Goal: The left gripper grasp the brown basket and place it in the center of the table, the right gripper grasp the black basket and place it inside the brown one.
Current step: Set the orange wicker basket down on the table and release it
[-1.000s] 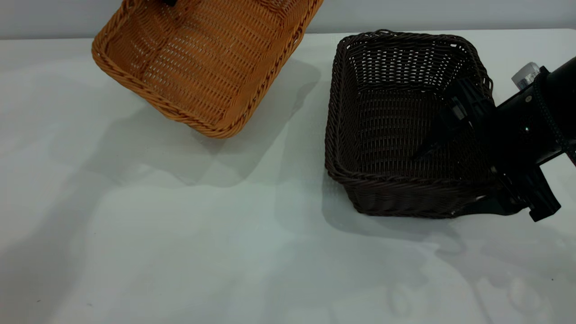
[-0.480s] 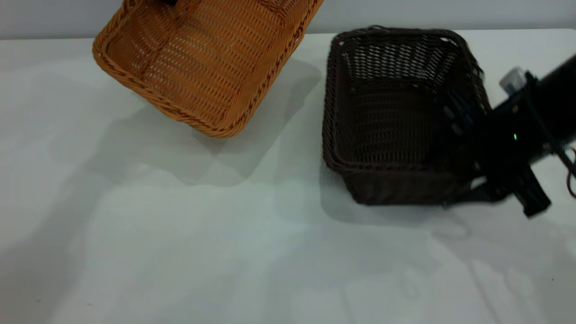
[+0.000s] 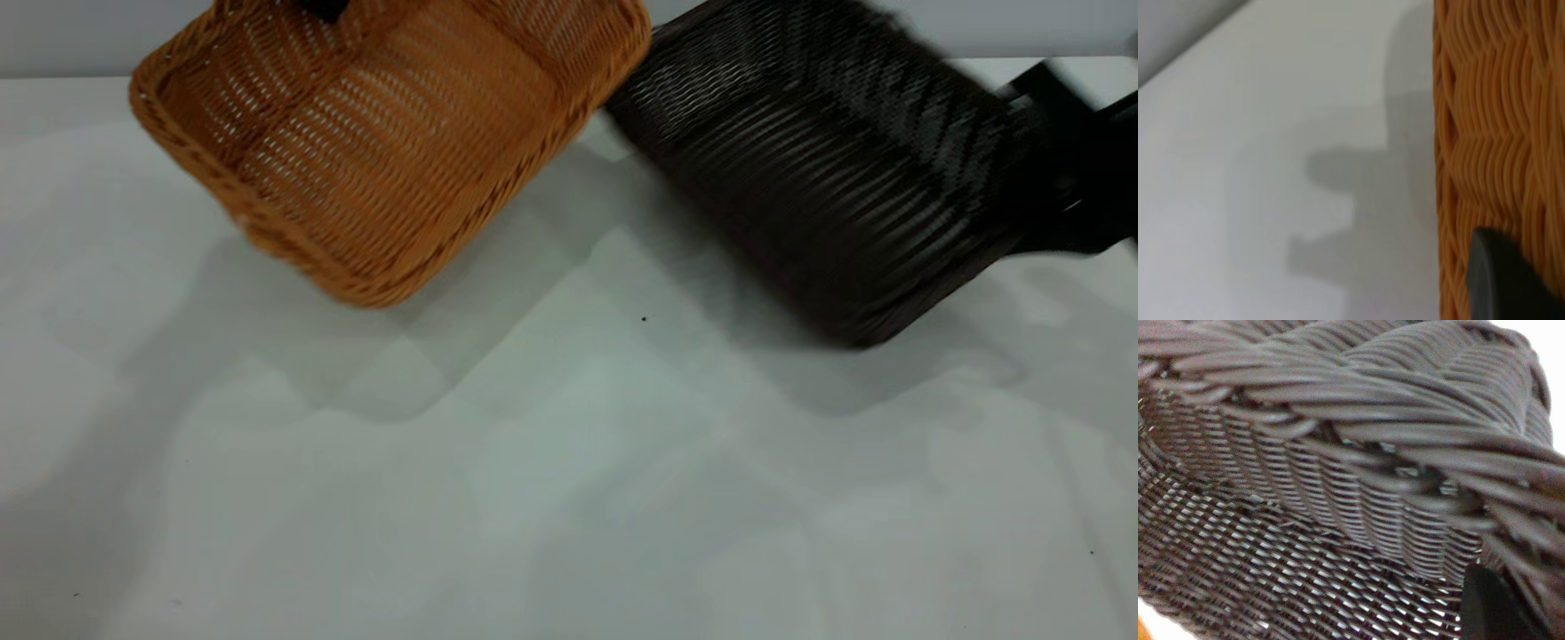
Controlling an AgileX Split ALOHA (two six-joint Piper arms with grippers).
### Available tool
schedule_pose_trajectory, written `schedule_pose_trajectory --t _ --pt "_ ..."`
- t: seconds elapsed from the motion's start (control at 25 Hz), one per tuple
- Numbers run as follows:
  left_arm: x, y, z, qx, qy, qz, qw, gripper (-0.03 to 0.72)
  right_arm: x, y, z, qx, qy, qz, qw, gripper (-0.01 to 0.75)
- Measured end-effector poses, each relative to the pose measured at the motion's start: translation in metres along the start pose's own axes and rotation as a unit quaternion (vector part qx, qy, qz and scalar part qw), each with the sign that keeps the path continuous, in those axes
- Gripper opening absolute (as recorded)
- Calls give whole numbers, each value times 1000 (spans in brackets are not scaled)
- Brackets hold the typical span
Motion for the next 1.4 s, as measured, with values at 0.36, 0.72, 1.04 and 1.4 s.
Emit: schedule_pose_trajectory --t 0.36,0.72,1.04,1.4 --pt "2 -60 1 -248 -12 143 958 80 71 24 -69 90 17 -116 989 80" --pt "-32 -146 0 -368 -15 221 903 80 85 22 -81 132 26 -114 984 80" --pt "-48 -174 -1 -389 -16 224 893 83 85 23 -77 134 36 -119 983 80" --pt "-48 -176 -4 -388 -21 223 894 272 87 26 -71 136 56 -132 980 80"
Point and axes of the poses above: a point on each arm's last joint axis where the gripper is mounted, x pointing back along that axis away from the gripper, y along the wrist's bending axis when the last joint is at zero, z = x × y, the point moved 7 cm from there along -x, pointing out along that axis toward the gripper, and after that the axes turned 2 degrees about -x, right-handed, at the moved point
